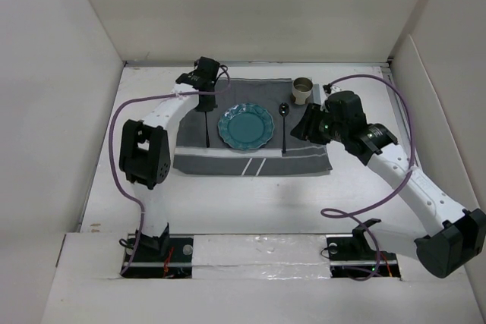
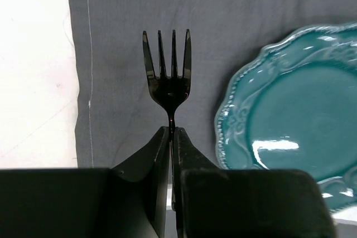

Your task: Set the dinner table for one person

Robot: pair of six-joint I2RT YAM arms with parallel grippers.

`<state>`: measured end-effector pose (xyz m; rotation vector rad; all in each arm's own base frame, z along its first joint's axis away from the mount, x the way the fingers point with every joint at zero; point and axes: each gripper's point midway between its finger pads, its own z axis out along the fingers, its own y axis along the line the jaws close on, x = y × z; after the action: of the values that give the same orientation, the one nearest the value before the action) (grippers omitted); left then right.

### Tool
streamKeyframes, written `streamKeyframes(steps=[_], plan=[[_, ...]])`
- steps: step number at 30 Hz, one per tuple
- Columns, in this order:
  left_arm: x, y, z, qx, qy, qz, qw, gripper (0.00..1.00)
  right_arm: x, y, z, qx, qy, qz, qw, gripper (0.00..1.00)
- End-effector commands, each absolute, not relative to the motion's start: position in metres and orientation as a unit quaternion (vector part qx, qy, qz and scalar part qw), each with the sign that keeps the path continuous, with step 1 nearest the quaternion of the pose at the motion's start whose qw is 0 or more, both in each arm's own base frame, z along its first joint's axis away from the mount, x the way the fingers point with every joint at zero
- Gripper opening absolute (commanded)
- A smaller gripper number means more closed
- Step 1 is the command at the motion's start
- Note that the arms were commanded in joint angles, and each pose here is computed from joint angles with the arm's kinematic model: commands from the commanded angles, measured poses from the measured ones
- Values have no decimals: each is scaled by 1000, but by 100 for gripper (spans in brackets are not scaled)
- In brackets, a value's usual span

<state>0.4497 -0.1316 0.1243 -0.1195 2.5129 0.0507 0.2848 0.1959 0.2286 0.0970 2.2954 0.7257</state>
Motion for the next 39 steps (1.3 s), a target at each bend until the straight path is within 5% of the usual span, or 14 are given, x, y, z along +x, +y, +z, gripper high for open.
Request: streamKeyframes(steps=[1,17,34,37,39], plan=[[445,-116,122,-36,954,52,295,0,289,186,237,55,881,269,385,50],[436,-117,51,-12,974,73,215,0,297,182,229,62,886,254,384,51],[470,-128,71,-19,966,61,249,0,298,182,233,51,887,250,384,51],[467,-129,67,-13,969,59,240,14,297,181,233,52,887,248,385,52],[465,-126,67,-14,969,66,237,14,298,180,233,53,887,246,387,52]])
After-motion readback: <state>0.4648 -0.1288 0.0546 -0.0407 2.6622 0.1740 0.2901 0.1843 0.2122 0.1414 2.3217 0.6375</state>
